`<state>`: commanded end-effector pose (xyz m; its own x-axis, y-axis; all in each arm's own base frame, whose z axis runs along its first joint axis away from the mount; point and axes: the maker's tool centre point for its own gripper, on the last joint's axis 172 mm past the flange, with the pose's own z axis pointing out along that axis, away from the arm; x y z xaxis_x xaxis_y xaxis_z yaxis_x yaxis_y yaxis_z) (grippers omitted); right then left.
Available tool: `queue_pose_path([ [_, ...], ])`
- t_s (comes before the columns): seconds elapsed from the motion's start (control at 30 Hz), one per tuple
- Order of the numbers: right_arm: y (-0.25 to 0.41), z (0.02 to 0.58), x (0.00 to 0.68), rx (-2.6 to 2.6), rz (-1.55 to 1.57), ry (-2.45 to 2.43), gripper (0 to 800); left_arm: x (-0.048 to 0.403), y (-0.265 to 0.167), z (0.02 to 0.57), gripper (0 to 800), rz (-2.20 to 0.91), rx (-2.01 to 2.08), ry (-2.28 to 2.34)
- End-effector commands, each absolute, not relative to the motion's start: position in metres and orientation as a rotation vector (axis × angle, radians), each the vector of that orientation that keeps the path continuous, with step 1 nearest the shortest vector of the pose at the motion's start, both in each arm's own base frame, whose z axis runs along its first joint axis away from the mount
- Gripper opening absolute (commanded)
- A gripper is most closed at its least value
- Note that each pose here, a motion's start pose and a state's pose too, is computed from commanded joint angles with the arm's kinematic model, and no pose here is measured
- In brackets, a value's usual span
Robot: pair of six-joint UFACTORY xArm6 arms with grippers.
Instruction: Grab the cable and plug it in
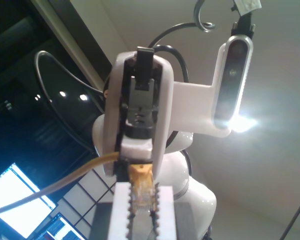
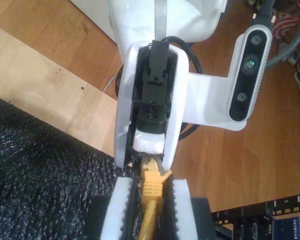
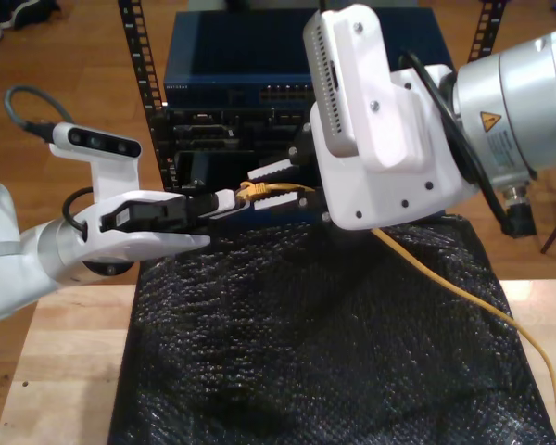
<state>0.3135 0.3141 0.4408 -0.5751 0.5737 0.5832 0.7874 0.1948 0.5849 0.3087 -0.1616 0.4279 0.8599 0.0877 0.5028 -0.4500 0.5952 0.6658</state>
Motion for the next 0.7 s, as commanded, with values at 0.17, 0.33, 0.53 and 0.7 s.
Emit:
queue_pose_path([
  [0.17,0.3141,0.4408,0.3135,-1.303,-1.322,-2.234,170,0.3087,-0.1616,0.4279,7,0.325,0.884,-0.449],
  [0.33,0.3145,0.4408,0.3130,-1.301,-1.321,-2.235,159,0.3086,-0.1614,0.4285,7,0.325,0.883,-0.451],
  [0.53,0.3145,0.4408,0.3130,-1.301,-1.321,-2.235,128,0.3086,-0.1614,0.4285,7,0.325,0.883,-0.451],
  [0.7,0.3144,0.4410,0.3134,-1.302,-1.323,-2.235,64,0.3086,-0.1614,0.4285,7,0.325,0.883,-0.451],
])
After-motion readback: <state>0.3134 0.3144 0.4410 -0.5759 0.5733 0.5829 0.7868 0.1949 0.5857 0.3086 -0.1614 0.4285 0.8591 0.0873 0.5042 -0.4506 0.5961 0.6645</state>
